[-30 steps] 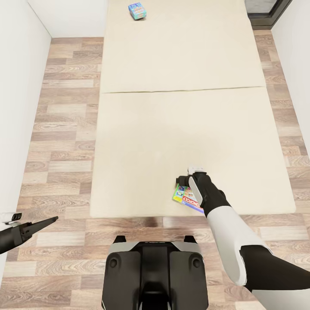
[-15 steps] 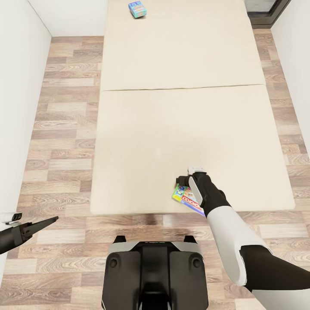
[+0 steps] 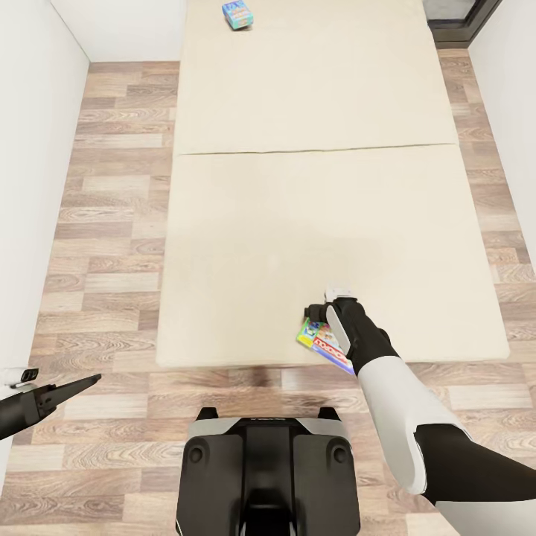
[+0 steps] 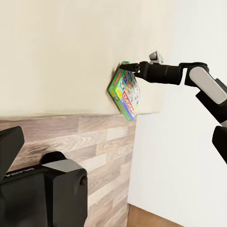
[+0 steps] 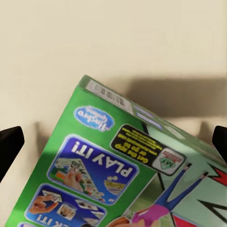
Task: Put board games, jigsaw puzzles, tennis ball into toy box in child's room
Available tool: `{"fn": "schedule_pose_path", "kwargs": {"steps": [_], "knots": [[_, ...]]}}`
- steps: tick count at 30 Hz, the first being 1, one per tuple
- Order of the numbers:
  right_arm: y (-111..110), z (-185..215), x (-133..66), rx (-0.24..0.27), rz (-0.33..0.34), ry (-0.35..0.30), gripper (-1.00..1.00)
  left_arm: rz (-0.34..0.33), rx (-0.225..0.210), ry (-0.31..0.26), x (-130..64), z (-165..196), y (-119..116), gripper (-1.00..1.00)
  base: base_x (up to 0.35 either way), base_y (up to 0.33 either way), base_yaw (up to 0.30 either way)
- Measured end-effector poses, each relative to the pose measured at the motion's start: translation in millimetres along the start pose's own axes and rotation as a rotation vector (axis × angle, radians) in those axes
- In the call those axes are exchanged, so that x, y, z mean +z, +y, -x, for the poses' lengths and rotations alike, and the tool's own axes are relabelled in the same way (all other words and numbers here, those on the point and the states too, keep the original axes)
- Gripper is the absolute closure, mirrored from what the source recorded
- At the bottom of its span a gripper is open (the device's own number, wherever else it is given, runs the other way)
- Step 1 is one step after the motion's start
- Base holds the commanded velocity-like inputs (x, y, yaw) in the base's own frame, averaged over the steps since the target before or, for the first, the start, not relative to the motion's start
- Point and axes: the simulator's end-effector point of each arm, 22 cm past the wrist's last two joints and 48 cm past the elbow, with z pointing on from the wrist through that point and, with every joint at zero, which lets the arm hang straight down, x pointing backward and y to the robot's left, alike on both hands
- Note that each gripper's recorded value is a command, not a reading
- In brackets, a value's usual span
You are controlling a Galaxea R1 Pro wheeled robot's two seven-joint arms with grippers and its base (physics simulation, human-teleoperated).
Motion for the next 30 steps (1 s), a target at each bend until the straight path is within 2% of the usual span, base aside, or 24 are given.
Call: {"fn": "schedule_pose_path", "kwargs": {"steps": [30], "knots": [[1.2,0.1,-0.1,0.0,0.002,0.0,-1.0,-0.001,-0.001,0.0,0.3,-0.2,-0.1,-1.0,-0.016,0.0,0.0]]}}
